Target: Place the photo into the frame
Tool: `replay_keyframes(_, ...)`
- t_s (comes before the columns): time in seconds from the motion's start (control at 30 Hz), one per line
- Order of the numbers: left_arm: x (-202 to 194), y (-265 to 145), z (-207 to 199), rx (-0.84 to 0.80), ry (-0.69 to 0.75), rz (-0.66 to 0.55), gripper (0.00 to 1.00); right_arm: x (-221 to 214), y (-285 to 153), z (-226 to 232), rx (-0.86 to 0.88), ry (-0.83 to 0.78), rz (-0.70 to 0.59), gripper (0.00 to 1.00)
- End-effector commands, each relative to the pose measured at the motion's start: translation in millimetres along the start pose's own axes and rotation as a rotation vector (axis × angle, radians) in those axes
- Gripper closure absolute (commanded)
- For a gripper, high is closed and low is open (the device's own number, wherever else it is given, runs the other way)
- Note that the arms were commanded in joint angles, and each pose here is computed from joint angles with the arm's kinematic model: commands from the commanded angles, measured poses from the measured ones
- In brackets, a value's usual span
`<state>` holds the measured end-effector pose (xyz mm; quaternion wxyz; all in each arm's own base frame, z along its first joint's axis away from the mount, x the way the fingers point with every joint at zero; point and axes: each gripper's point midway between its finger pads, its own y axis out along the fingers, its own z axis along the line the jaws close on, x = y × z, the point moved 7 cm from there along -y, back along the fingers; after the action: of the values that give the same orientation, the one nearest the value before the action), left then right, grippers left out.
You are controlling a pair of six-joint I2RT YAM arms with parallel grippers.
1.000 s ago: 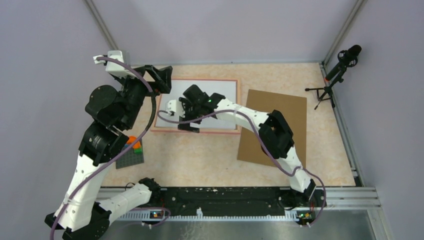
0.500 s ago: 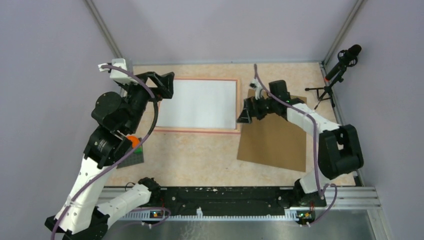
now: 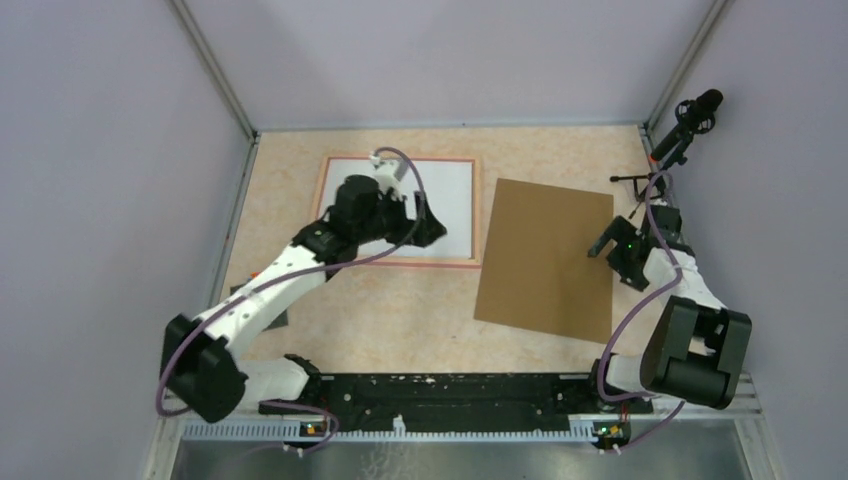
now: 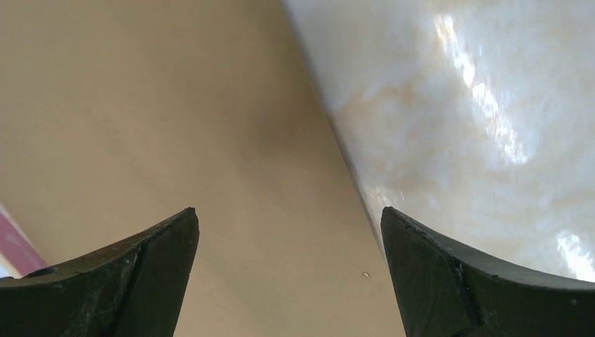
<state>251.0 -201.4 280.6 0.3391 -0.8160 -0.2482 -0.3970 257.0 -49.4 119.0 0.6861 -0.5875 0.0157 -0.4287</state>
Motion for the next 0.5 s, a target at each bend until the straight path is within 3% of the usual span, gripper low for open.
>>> replay_keyframes(0.0,-73.9,32.4,-29.1,-0.229,-0.181,0.366,0.05,-9.7,-5.8,-12.6,-0.086,0.043,-0.020,0.01)
replay_keyframes(0.2,-154.7,66.4,-59.4,-0.118,-0.239,0.527,0.03,-14.6,1.5,-30.0,-0.240,0.093,-0.031,0.01)
replay_keyframes(0.47,-208.5,97.2,-47.2,0.151,-0.346,0.538,0.01,-27.1,7.9,-30.2,-0.194,0.104,-0.017,0.01)
